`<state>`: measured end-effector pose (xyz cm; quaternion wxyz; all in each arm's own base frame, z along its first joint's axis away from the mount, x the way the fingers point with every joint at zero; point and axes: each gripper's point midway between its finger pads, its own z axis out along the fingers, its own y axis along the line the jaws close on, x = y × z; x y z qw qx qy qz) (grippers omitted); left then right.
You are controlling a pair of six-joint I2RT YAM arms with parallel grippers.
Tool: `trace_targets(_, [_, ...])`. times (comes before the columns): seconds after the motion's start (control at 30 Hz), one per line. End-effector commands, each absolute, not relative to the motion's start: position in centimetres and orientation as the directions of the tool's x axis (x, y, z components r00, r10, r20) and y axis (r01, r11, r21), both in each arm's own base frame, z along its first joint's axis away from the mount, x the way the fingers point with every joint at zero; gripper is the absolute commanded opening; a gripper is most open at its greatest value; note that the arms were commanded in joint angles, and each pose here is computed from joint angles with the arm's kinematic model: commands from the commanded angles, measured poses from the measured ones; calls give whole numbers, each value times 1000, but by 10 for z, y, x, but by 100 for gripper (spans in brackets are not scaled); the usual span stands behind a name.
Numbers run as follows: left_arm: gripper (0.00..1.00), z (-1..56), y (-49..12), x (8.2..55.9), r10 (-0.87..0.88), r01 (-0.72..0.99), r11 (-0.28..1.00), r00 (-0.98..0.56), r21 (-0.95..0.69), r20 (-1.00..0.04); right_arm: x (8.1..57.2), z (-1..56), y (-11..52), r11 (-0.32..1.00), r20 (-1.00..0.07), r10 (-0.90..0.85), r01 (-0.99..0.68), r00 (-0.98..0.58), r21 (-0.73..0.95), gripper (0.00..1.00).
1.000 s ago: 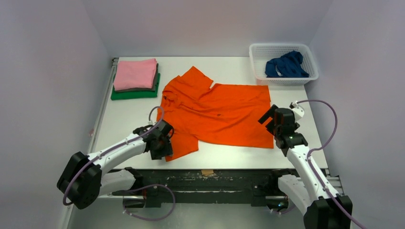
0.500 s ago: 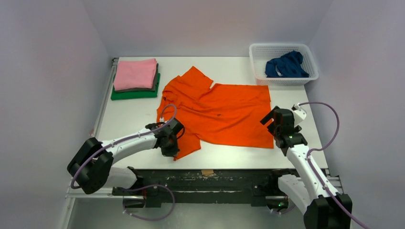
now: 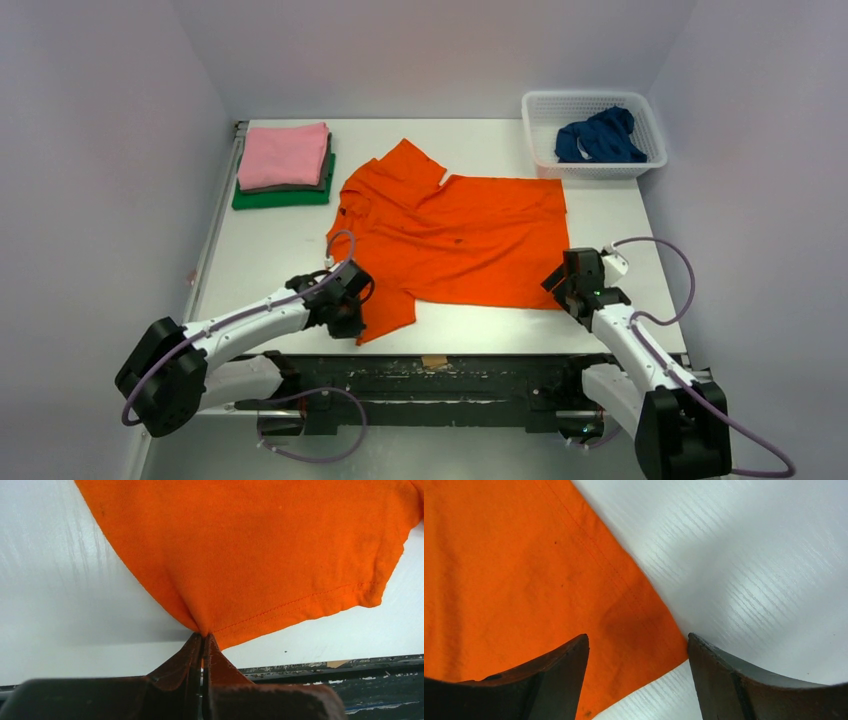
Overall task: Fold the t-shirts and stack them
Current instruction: Grab the side of the flattened tshirt closest away from the robot with both arms
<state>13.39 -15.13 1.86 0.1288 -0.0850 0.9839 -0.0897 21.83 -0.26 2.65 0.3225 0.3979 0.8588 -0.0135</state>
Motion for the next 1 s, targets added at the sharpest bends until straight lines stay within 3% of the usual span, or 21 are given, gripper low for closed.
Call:
trace_targets(0.0, [0, 19, -143, 124, -164, -123, 976, -958, -178, -235, 211, 11, 7, 653, -508, 721, 708, -472, 270, 68])
trace_targets(0.17, [0, 22, -144, 124, -165, -123, 975, -959, -186, -230, 212, 11, 9, 657, -501, 721, 703, -479, 274, 48])
trace_targets(0.27, [0, 24, -144, 122, -164, -121, 974, -960, -190, -226, 209, 15, 6, 657, -507, 716, 709, -479, 258, 27])
trace_targets(0.37, [0, 32, -146, 116, -153, -103, 969, -964, -225, -219, 209, 24, 9, 661, -507, 719, 692, -476, 288, 0])
trace_targets(0.57, [0, 56, -138, 99, -163, -83, 950, -955, -301, -249, 206, 60, 11, 660, -521, 725, 669, -450, 341, 0])
trace_targets(0.97, [0, 87, -124, 39, -211, -131, 885, -968, -447, -135, 146, 119, 10, 659, -488, 733, 672, -474, 337, 0])
